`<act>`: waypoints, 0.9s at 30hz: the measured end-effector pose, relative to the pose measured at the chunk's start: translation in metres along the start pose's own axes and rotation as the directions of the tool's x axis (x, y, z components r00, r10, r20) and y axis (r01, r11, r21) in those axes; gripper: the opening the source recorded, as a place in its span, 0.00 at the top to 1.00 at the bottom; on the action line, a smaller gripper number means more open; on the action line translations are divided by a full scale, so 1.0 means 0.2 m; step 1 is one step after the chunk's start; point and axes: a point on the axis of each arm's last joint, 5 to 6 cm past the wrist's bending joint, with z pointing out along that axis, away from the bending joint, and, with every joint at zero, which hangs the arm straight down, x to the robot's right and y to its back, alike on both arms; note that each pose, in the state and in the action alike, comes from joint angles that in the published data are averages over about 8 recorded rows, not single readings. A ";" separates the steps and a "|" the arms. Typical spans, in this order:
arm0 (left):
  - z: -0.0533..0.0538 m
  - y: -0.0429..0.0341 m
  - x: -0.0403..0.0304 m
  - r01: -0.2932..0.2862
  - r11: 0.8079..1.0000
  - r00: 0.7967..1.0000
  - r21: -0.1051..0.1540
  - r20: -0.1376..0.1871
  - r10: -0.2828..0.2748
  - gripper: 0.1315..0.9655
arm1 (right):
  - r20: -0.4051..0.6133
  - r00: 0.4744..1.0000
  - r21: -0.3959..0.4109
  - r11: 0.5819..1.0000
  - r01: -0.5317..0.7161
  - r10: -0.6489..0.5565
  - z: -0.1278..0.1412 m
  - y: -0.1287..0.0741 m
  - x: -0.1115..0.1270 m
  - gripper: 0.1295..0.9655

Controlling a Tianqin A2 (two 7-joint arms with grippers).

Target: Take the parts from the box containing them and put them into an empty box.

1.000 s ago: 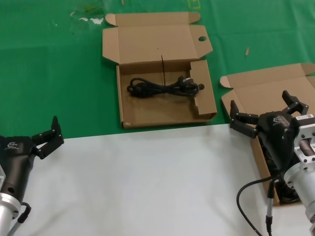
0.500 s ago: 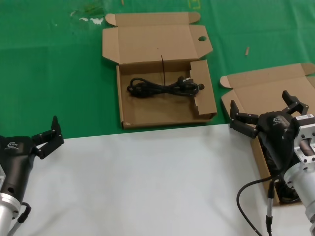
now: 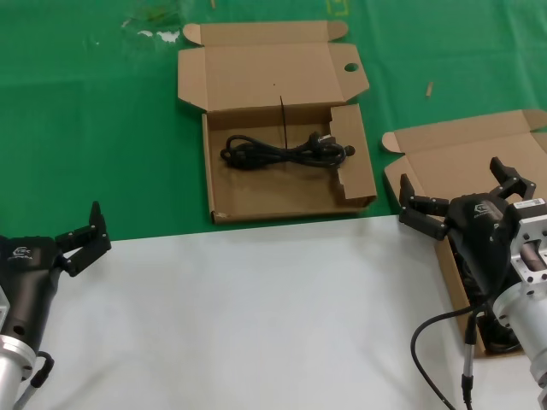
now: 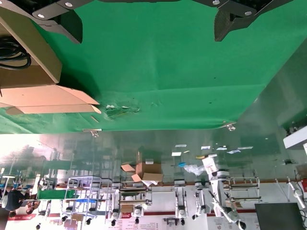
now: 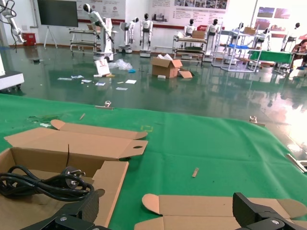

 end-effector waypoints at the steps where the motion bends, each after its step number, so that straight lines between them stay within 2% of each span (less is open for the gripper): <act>1: 0.00 0.000 0.000 0.000 1.000 1.000 0.000 0.000 0.000 0.00 | 0.000 1.000 0.000 1.000 0.000 0.000 0.00 0.00 0.00 0.00; 27: 0.00 0.000 0.000 0.000 1.000 1.000 0.000 0.000 0.000 0.00 | 0.000 1.000 0.000 1.000 0.000 0.000 0.00 0.00 0.00 0.00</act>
